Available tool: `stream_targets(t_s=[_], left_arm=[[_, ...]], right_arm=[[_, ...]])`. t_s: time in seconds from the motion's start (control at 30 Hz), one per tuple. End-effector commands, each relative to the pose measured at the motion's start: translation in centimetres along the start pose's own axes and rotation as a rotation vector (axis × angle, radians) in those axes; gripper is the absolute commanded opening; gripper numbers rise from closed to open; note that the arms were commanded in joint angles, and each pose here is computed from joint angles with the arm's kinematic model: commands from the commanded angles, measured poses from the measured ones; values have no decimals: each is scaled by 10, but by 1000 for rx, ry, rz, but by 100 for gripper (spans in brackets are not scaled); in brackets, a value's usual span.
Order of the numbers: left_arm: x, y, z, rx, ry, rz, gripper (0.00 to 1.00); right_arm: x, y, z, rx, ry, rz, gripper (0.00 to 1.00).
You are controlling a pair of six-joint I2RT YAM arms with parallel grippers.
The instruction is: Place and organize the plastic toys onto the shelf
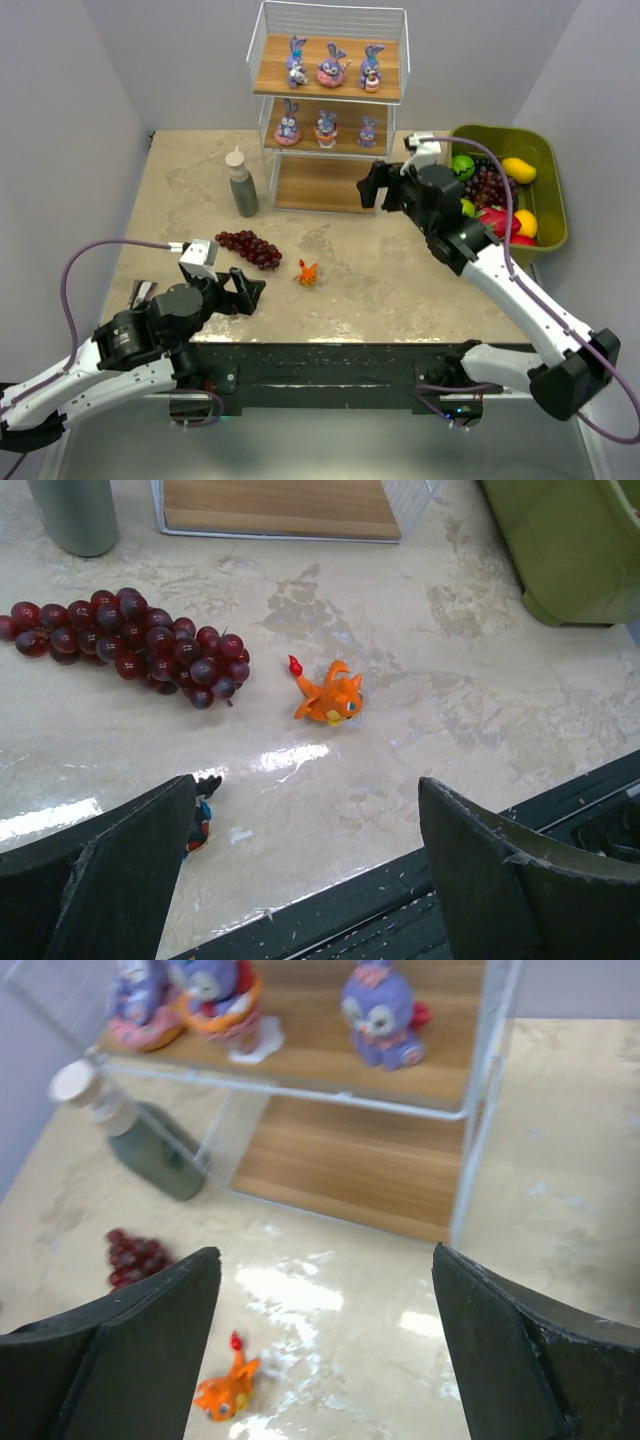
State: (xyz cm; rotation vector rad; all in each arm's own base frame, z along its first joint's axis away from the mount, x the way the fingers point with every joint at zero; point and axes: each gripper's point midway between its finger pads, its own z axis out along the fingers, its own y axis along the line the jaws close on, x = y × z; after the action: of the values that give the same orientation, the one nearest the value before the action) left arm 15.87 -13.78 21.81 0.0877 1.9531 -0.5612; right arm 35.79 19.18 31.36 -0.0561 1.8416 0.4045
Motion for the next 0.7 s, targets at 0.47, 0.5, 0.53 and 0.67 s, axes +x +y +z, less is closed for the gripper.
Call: stream_targets(t_s=[0.47, 0.5, 0.53, 0.67], left_arm=[[-5, 3, 0, -17, -38, -60, 97], [-6, 3, 0, -18, -39, -62, 97], [-5, 3, 0, -21, -36, -59, 97], [-3, 3, 2, -27, -27, -51, 97]], right_arm=[[189, 94, -61, -562, 166, 5, 92], [191, 104, -66, -592, 153, -6, 92], [196, 103, -66, -583, 146, -15, 92], [213, 107, -65, -604, 119, -71, 91]])
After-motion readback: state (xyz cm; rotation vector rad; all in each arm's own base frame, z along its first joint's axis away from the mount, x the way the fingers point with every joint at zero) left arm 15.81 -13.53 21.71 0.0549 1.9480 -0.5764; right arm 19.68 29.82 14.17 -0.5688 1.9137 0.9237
